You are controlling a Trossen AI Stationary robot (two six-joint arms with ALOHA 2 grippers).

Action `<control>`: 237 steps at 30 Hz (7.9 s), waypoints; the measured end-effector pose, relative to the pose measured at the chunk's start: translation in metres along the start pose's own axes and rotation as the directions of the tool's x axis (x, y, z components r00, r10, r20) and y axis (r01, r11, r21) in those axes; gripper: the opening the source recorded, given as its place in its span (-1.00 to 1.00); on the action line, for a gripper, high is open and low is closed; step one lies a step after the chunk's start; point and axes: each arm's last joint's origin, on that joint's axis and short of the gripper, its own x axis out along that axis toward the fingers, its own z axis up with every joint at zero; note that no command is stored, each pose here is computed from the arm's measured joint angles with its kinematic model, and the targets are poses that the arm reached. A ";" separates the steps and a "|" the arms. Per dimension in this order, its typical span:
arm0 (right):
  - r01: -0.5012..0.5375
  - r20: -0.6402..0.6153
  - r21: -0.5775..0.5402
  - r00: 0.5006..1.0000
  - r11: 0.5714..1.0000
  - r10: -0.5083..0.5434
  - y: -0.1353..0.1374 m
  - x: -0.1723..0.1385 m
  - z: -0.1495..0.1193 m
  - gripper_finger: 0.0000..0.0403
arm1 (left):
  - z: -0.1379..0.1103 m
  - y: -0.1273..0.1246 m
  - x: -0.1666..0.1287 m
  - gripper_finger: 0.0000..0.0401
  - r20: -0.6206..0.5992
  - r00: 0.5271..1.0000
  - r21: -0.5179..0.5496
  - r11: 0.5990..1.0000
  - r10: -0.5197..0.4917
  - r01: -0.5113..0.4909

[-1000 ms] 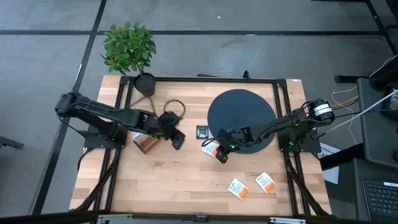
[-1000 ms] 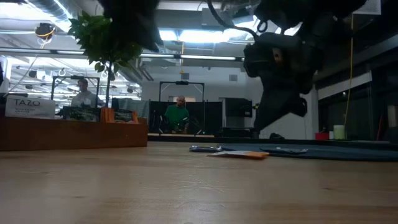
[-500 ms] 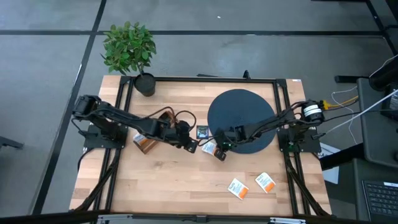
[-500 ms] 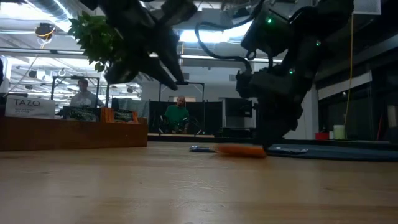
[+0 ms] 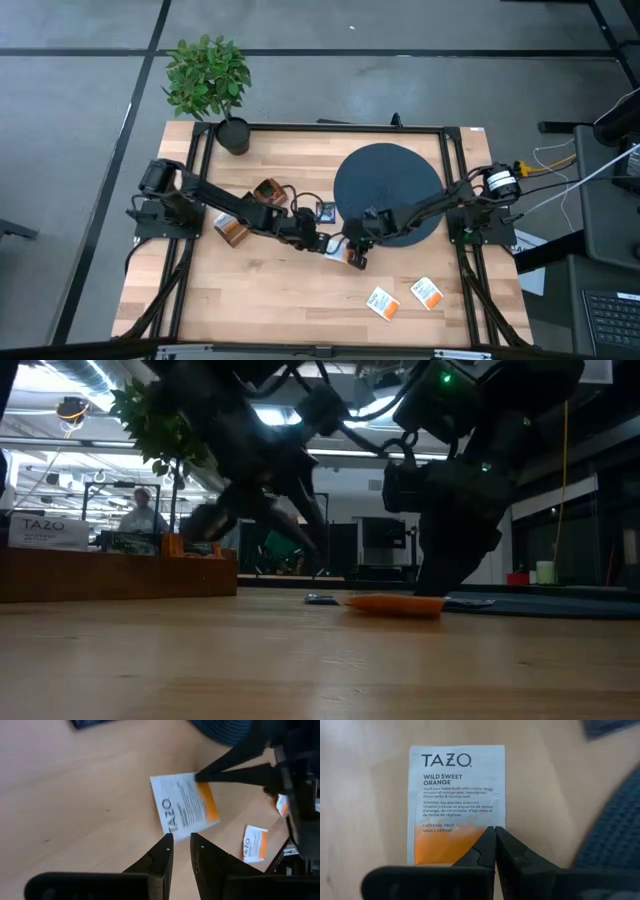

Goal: Pick & Place Tea
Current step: Put the white tea bag into the left section of the wooden organizer, then put the black tea bag into the middle section of the wooden organizer

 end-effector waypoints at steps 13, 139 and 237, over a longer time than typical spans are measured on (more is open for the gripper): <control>-0.046 0.083 0.033 0.996 0.998 0.043 0.025 -0.048 0.007 -0.98 | -0.005 0.013 0.028 -0.70 -0.004 0.999 -0.045 0.998 0.042 -0.042; -0.167 -0.099 0.209 0.977 0.964 0.190 -0.002 0.005 -0.002 -0.93 | -0.076 0.031 -0.175 -0.99 -0.220 0.836 0.290 0.852 0.502 -0.435; -0.165 -0.100 0.210 0.977 0.964 0.190 -0.002 0.005 -0.002 -0.93 | -0.003 0.052 -0.173 -0.59 0.159 0.786 0.325 0.720 0.597 -0.613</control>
